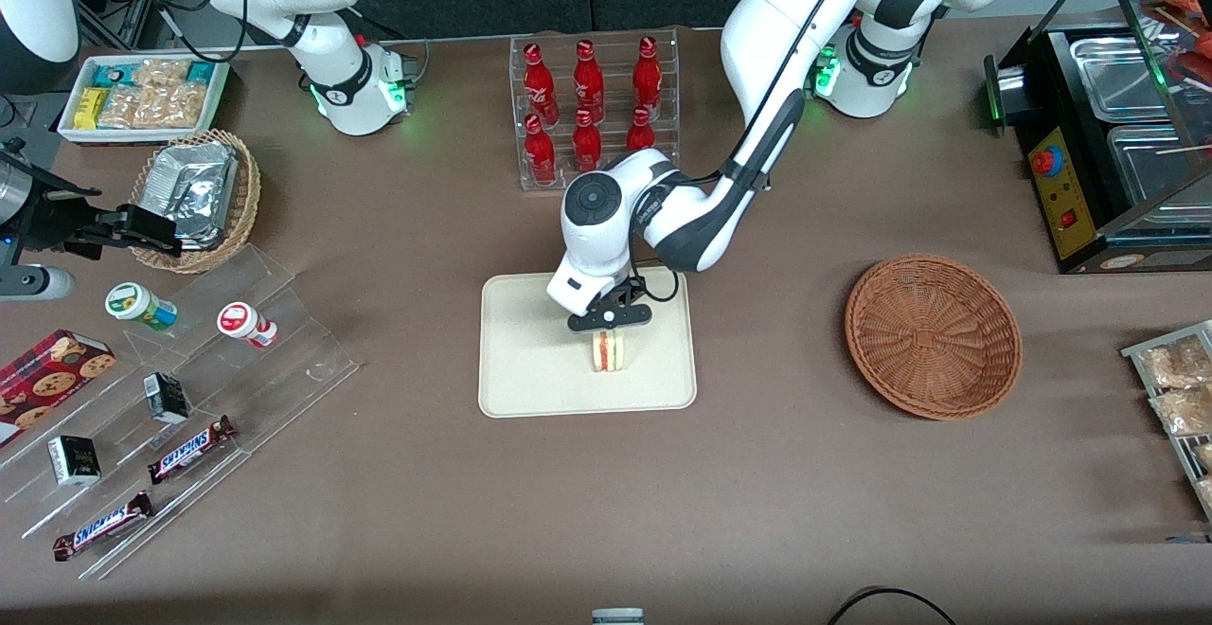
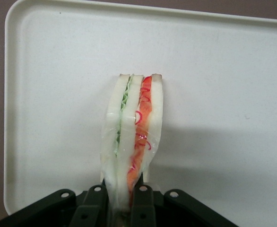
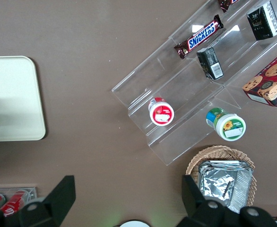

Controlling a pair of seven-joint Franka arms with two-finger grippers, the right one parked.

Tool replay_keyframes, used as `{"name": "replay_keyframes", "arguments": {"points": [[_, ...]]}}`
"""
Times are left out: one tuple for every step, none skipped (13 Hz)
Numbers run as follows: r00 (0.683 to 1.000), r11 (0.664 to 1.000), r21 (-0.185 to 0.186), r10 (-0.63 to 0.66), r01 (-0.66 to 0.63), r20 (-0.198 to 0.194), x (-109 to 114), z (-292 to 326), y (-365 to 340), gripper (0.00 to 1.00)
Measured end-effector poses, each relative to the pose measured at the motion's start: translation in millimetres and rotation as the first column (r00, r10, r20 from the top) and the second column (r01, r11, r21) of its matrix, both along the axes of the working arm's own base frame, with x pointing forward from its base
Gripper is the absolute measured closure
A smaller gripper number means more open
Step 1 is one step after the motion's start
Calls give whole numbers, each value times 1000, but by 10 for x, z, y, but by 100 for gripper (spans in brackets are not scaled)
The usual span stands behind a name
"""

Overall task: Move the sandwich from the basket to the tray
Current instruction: 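Carry the held sandwich with the left gripper over the cream tray, then lower the sandwich onto the tray and open the left gripper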

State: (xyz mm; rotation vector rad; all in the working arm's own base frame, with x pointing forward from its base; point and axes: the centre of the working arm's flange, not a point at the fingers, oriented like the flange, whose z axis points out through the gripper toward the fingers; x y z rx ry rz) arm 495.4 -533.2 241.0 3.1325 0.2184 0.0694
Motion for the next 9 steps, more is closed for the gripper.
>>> {"name": "replay_keyframes", "arguments": {"points": [[1000,1000,0,2,-2,3,15,10,5,77],[1000,1000,0,2,-2,5,23,14,8,77],[1000,1000,-1,3,-3,6,29,20,9,70],[1000,1000,-3,3,-3,10,41,40,6,60],[1000,1000,-9,6,-5,18,67,88,-3,52],[999,1000,-18,13,-12,29,109,176,-12,41],[999,1000,-20,25,-25,39,165,304,0,32],[998,999,-11,39,-39,44,225,480,33,20],[998,999,0,52,-52,46,273,708,77,9]]}}
